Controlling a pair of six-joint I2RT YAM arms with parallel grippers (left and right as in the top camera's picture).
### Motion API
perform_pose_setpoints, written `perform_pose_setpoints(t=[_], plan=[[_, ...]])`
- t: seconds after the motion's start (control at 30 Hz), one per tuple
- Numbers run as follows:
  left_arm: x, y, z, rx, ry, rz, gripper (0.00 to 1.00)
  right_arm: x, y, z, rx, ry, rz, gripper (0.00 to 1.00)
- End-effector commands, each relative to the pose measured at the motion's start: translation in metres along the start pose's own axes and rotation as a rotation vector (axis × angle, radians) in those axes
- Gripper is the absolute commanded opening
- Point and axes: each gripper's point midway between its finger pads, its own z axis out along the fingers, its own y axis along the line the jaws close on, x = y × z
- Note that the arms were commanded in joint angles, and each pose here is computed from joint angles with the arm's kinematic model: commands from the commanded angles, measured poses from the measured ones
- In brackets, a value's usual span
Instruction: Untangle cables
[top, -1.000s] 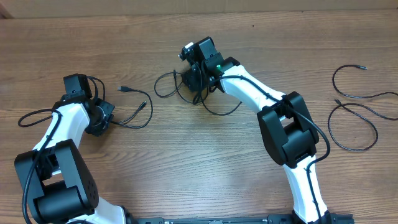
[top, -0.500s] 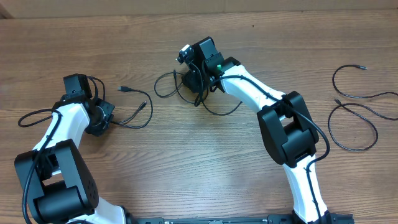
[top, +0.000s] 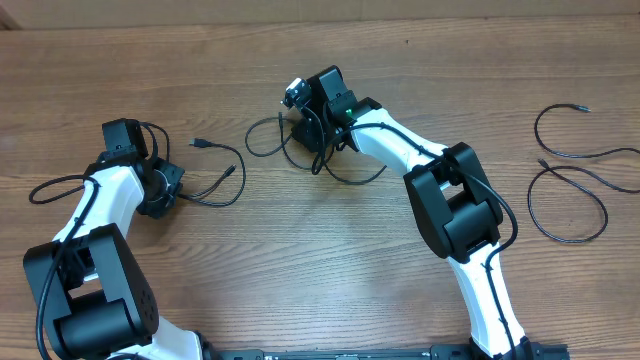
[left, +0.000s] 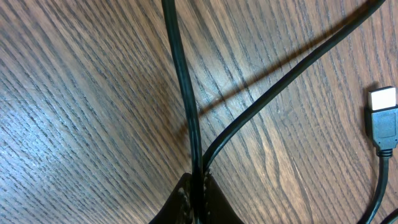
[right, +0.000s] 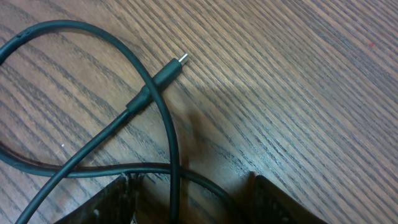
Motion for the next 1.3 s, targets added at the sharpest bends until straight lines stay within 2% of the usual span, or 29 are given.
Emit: perform_pose_setpoints(t=[0.0, 0.13, 0.17, 0.23, 0.27, 0.47, 0.6, 0.7, 0.73, 0.8, 0.83, 0.87, 0.9, 1.27], plan=[[-0.002, -0.003, 0.000, 0.012, 0.002, 0.016, 0.07, 0.012, -0.002, 0.012, -0.004, 0.027, 0.001, 0.54], [-0.002, -0.003, 0.000, 0.013, 0.002, 0.016, 0.07, 0.012, -0.002, 0.012, -0.004, 0.026, 0.001, 0.54], [-0.002, -0.003, 0.000, 0.013, 0.002, 0.016, 0.07, 0.012, -0.002, 0.012, -0.004, 0.026, 0.001, 0.57], [-0.002, -0.003, 0.000, 0.013, 0.002, 0.016, 0.07, 0.013, -0.004, 0.012, 0.010, 0.031, 0.001, 0.71], [-0.002, -0.003, 0.000, 0.013, 0.002, 0.016, 0.07, 0.014, -0.007, 0.012, 0.023, 0.036, 0.002, 0.72], [-0.002, -0.003, 0.000, 0.013, 0.002, 0.016, 0.07, 0.017, -0.010, 0.012, 0.038, 0.047, -0.005, 0.71], [-0.002, -0.003, 0.000, 0.012, 0.002, 0.016, 0.07, 0.023, -0.012, 0.016, 0.035, 0.061, -0.048, 0.58], [-0.002, -0.003, 0.000, 0.013, 0.002, 0.016, 0.07, 0.030, -0.016, 0.020, 0.036, 0.073, -0.038, 0.54], [-0.002, -0.003, 0.000, 0.013, 0.002, 0.016, 0.07, 0.030, -0.017, 0.020, 0.037, 0.073, -0.036, 0.49], [-0.002, -0.003, 0.000, 0.013, 0.002, 0.016, 0.07, 0.030, -0.018, 0.020, 0.037, 0.074, -0.034, 0.30], [-0.002, -0.003, 0.000, 0.013, 0.002, 0.016, 0.07, 0.030, -0.018, 0.020, 0.037, 0.074, -0.034, 0.14], [-0.002, -0.003, 0.000, 0.013, 0.002, 0.016, 0.07, 0.031, -0.017, 0.020, 0.037, 0.075, -0.035, 0.06], [-0.002, -0.003, 0.000, 0.013, 0.001, 0.016, 0.07, 0.031, -0.017, 0.020, 0.036, 0.077, -0.034, 0.04], [-0.003, -0.004, 0.000, 0.016, 0.000, 0.016, 0.08, 0.035, -0.020, 0.019, 0.051, 0.094, -0.031, 0.04]])
